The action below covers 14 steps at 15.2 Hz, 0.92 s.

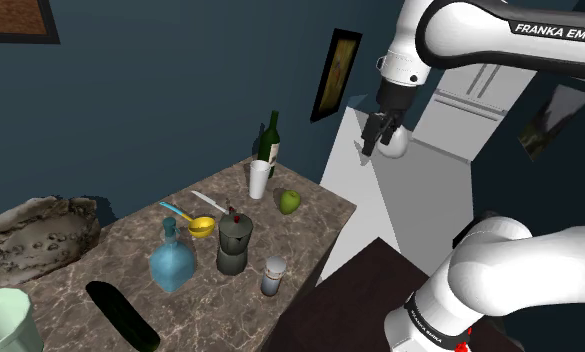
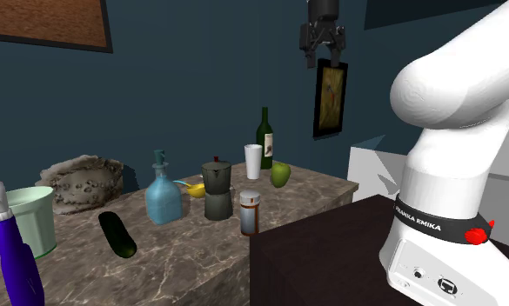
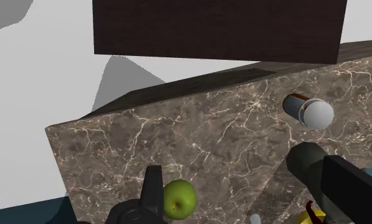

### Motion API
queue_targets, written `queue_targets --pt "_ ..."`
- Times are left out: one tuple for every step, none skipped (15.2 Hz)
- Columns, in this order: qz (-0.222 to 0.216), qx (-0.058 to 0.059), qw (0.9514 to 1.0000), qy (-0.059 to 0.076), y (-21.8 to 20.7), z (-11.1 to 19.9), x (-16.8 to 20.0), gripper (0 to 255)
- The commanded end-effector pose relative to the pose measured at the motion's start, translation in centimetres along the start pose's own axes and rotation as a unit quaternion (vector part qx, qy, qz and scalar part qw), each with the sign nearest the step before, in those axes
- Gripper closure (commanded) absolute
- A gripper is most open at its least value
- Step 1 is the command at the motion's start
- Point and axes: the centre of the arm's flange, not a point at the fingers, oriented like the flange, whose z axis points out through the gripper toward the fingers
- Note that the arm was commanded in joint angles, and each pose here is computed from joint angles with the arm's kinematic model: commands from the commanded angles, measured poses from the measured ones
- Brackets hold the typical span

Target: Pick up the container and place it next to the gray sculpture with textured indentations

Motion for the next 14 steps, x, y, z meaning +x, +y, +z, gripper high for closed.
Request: queue_targets --pt "0.0 0.0 1.0 0.0 0.0 0.0 0.0 0" --pt "0.001 0.001 1.0 0.001 -0.7 1.1 0.2 0" --pt "0.002 0.003 1.0 0.001 -1.4 2.1 0.4 0" --pt "0.004 0.004 1.0 0.002 -2.1 3.2 0.5 0" --pt "0.005 0.006 1.0 0.002 -2.8 4.3 0.7 0" --pt "0.006 0.007 1.0 0.003 -3.5 5.3 0.9 0" --pt "0.007 0.008 0.9999 0.004 -4.3 6.4 1.1 0" --pt "0.008 0.01 0.9999 0.004 -5.0 7.4 1.3 0" --pt "0.01 0.011 0.9999 0.005 -5.7 8.5 1.5 0" --pt "0.011 0.012 0.9998 0.006 -6.4 9.6 1.7 0" --pt "0.012 0.014 0.9998 0.006 -7.2 10.6 1.9 0" --pt "0.013 0.015 0.9998 0.007 -7.9 11.6 2.1 0" --pt "0.014 0.017 0.9997 0.007 -8.6 12.7 2.3 0" --pt "0.016 0.018 0.9997 0.008 -9.3 13.7 2.6 0"
